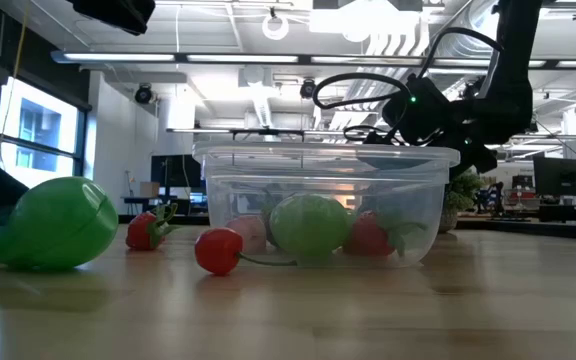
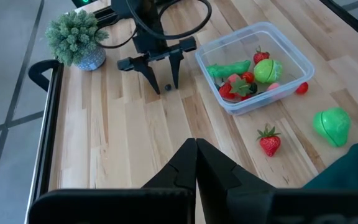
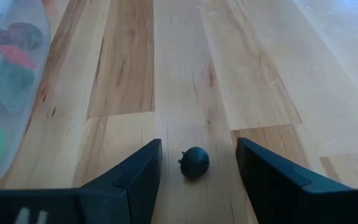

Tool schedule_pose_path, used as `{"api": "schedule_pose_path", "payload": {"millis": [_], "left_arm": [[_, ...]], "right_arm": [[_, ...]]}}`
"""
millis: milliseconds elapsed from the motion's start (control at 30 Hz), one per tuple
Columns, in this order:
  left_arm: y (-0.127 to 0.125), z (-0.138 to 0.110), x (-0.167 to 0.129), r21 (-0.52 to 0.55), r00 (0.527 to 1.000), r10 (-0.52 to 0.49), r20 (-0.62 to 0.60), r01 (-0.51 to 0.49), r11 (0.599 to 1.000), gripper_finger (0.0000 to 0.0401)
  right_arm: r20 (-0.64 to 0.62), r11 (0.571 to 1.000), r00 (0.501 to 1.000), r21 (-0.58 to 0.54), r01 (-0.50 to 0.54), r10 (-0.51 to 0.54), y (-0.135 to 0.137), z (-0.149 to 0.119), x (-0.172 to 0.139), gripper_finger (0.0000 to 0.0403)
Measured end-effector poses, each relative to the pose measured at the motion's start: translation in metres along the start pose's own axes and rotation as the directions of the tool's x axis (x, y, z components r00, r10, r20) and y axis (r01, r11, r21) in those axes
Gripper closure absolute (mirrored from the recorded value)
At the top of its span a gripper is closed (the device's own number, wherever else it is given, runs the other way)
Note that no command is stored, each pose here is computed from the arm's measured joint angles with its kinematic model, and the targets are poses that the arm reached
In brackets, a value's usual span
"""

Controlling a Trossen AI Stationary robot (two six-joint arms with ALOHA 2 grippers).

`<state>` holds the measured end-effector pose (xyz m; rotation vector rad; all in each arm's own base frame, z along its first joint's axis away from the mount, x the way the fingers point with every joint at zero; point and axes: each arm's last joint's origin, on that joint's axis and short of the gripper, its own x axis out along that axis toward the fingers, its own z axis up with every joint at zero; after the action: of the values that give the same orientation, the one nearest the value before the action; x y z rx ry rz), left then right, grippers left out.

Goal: Pick and placing Produce into tupperware
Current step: Put the blueberry into the transparent bin

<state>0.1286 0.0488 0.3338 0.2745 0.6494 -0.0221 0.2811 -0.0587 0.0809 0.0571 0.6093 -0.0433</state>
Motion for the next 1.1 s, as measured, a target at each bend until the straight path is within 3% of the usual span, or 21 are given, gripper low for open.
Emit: {"api": "schedule_pose_path", "payload": {"millis": [600, 1100], "left_arm": [[0.0000, 0.0000, 0.0000, 0.000, 1.000, 0.000, 0.000, 0.000, 1.000, 0.0400], [0.0000, 0.0000, 0.0000, 0.000, 1.000, 0.000, 0.000, 0.000, 1.000, 0.0400]], "right_arm": [[-0.082, 0.998, 0.997, 0.065, 0.018, -0.012, 0.0031, -0.0065, 0.0000, 0.0263], [-0.121, 1.000, 0.993, 0.022, 0.019, -0.017, 0.0084, -0.0089, -0.0013, 0.0265]]}}
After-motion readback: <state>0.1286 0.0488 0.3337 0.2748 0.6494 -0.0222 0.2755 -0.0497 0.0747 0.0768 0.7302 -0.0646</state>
